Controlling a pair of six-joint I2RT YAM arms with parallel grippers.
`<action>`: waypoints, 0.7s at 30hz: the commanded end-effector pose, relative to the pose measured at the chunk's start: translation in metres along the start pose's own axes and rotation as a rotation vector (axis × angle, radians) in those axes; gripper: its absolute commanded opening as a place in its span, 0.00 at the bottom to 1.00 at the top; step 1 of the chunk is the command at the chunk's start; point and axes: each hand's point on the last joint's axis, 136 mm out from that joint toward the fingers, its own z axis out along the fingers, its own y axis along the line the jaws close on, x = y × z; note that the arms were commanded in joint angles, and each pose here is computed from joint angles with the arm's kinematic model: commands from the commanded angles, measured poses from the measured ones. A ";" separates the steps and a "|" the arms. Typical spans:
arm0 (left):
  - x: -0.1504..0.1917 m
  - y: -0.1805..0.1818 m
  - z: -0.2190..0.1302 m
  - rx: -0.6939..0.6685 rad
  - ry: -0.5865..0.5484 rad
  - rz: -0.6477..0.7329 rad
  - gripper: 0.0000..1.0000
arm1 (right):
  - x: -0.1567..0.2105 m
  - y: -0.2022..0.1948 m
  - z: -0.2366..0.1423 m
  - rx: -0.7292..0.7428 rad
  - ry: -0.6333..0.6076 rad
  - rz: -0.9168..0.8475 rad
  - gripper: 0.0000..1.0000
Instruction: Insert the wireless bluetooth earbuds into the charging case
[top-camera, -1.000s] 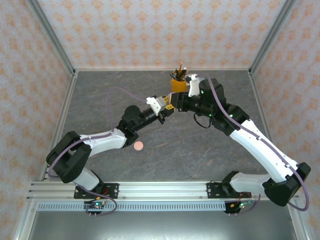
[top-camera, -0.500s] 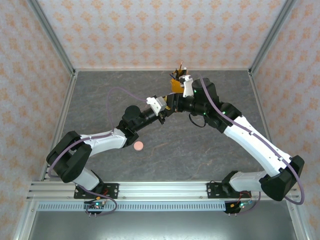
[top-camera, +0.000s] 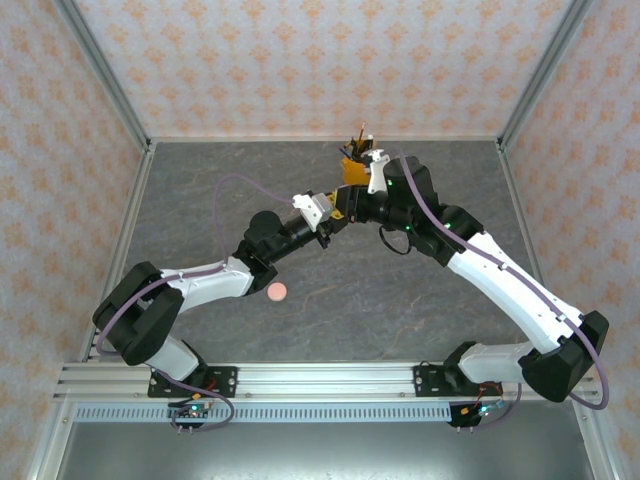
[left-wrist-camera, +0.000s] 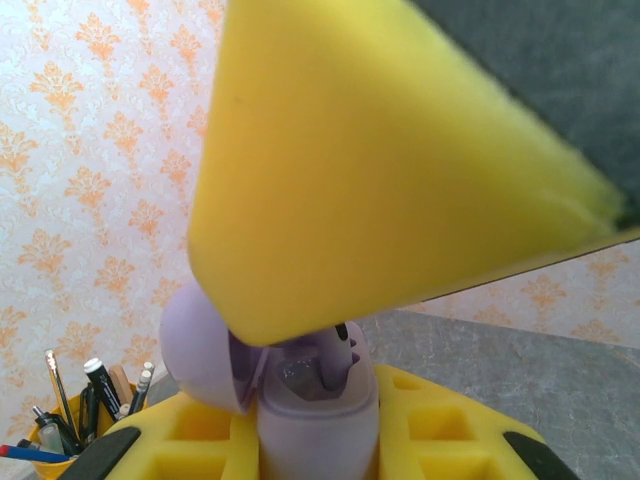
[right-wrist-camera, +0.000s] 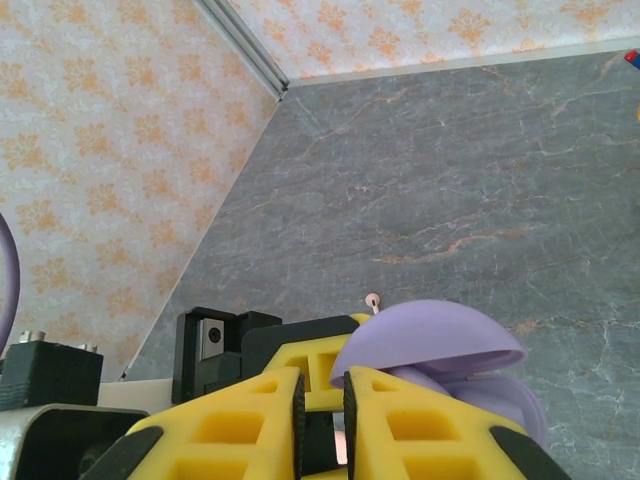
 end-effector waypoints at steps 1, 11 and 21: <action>-0.027 0.000 0.000 -0.006 -0.081 0.027 0.00 | -0.011 0.006 -0.017 -0.010 -0.034 -0.006 0.20; -0.025 0.000 0.000 -0.006 -0.079 0.028 0.00 | -0.031 0.031 -0.058 -0.106 -0.137 -0.032 0.21; -0.029 0.000 -0.001 -0.005 -0.084 0.030 0.00 | -0.027 0.005 -0.039 0.008 -0.108 -0.022 0.20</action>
